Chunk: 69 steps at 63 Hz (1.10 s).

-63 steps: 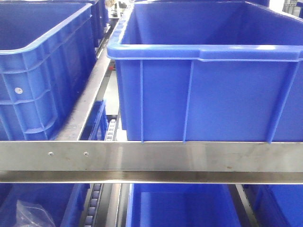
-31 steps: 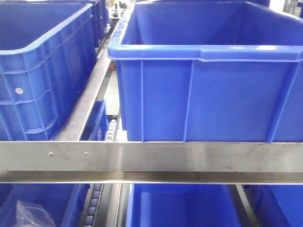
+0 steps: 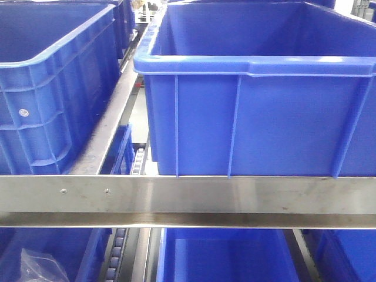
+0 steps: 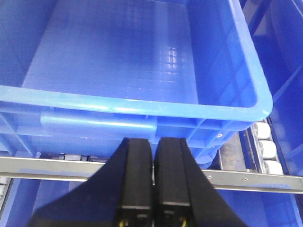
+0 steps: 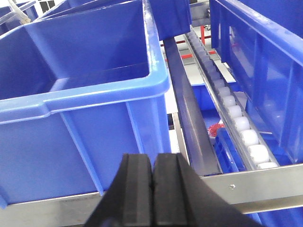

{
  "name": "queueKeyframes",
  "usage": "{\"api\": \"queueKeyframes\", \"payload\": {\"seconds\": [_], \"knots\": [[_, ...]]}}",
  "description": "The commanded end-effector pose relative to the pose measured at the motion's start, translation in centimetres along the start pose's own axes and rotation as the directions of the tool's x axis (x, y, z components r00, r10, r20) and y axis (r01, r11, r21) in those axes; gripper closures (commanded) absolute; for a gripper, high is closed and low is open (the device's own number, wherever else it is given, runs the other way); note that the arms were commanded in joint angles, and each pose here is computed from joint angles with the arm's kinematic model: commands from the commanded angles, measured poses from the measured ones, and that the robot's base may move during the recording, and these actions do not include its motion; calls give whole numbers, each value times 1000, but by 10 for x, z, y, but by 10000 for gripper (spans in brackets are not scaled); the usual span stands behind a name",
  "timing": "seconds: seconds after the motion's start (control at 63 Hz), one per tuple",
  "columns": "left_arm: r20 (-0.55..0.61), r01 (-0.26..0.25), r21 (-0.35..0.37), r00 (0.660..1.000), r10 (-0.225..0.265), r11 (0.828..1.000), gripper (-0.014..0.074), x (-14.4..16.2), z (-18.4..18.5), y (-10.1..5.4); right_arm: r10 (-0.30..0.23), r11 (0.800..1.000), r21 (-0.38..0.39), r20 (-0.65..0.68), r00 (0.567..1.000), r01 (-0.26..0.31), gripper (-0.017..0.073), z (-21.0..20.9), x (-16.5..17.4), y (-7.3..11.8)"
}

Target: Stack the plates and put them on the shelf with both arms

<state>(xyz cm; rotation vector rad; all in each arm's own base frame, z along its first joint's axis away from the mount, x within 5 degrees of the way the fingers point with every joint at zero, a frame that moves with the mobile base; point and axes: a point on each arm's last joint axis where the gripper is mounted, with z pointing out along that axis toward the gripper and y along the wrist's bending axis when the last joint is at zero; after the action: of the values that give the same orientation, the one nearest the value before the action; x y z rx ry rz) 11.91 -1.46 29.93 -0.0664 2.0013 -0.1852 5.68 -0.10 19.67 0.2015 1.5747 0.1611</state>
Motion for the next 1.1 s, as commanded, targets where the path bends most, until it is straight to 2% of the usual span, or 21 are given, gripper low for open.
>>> {"api": "queueKeyframes", "payload": {"seconds": [0.0, 0.826, 0.905, 1.017, 1.08], "knots": [[103, 8, 27, 995, -11, 1000, 503, -15, -4, -3, -6, 1000, -10, 132, 991, 7, 503, -3, -15, 2], [103, 8, 27, 995, -11, 1000, 503, -15, -4, -3, -6, 1000, -10, 132, 991, 7, 503, -3, -15, 2], [116, -57, -1, 992, 57, 998, 503, -16, -5, -1, -6, 1000, -10, 132, 991, 7, 503, -3, -15, 2], [163, -50, 13, 986, 47, 999, 503, -18, -11, -2, -6, 1000, -10, 132, 991, 7, 503, -3, -15, 2], [221, -67, 20, 973, 61, 998, 503, -14, -15, -2, -6, 1000, -10, 132, 991, 7, 503, -3, -15, 2]]}}
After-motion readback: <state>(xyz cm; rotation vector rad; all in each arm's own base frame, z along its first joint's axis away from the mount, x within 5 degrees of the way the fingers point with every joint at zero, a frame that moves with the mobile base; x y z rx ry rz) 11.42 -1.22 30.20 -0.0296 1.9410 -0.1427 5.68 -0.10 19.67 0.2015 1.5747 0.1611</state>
